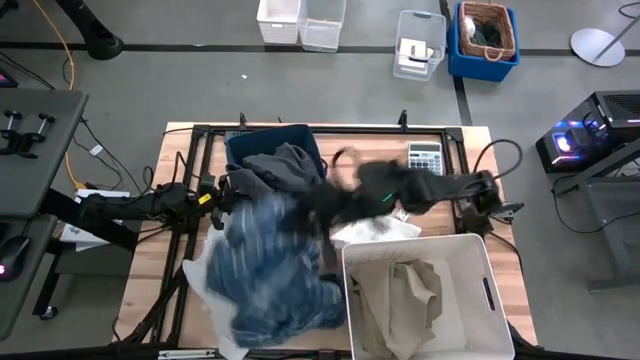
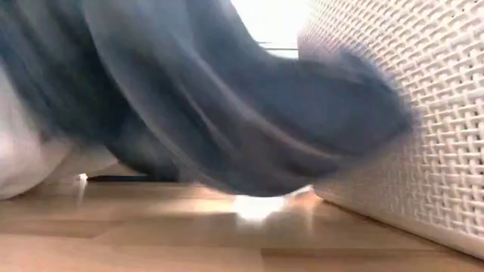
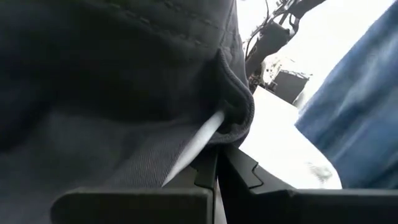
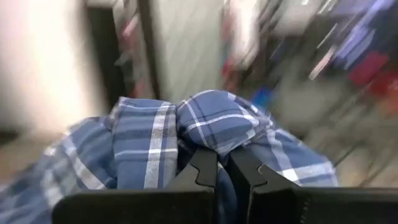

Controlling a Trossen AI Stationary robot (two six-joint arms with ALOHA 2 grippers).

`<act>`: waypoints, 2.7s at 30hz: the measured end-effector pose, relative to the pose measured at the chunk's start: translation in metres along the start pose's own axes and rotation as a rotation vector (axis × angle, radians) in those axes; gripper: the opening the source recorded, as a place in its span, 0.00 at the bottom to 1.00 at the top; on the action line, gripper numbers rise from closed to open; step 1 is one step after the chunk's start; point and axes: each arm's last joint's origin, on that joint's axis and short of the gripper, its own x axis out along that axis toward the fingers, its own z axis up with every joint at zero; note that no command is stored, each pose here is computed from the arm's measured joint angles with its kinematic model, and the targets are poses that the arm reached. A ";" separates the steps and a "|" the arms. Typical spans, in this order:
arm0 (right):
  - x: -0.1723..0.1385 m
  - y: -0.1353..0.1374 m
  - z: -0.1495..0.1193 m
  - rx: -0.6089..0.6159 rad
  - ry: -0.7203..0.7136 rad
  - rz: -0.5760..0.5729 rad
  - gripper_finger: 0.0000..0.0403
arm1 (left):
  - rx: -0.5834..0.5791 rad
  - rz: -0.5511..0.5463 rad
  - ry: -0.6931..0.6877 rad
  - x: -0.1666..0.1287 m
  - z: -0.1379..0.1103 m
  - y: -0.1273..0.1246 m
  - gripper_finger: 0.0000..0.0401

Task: Sort clothes
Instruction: Put the blue checkered pants into the blue laundry bin

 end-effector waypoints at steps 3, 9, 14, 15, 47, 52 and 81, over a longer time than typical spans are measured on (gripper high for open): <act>-0.015 -0.025 0.036 -0.120 -0.278 -0.157 0.00 | 0.000 0.000 -0.001 0.000 0.000 0.000 0.00; -0.037 -0.090 0.069 -0.172 -0.686 -0.310 0.00 | 0.000 -0.001 -0.001 0.000 0.000 0.000 0.00; -0.060 -0.144 0.079 -0.160 -0.882 -0.373 0.00 | 0.000 0.000 -0.001 0.000 0.000 0.000 0.00; -0.065 -0.153 0.081 -0.168 -0.903 -0.395 0.00 | 0.000 0.000 -0.001 0.000 0.000 0.000 0.00; -0.039 -0.264 0.005 0.183 -1.145 -0.360 0.00 | 0.000 0.000 -0.001 0.000 0.000 0.000 0.00; -0.011 -0.267 -0.030 0.262 -1.142 -0.277 0.00 | 0.000 0.000 -0.001 0.000 0.000 0.000 0.00; 0.007 -0.201 -0.158 0.241 0.883 -0.563 0.00 | 0.000 0.000 0.000 0.000 0.000 0.000 0.00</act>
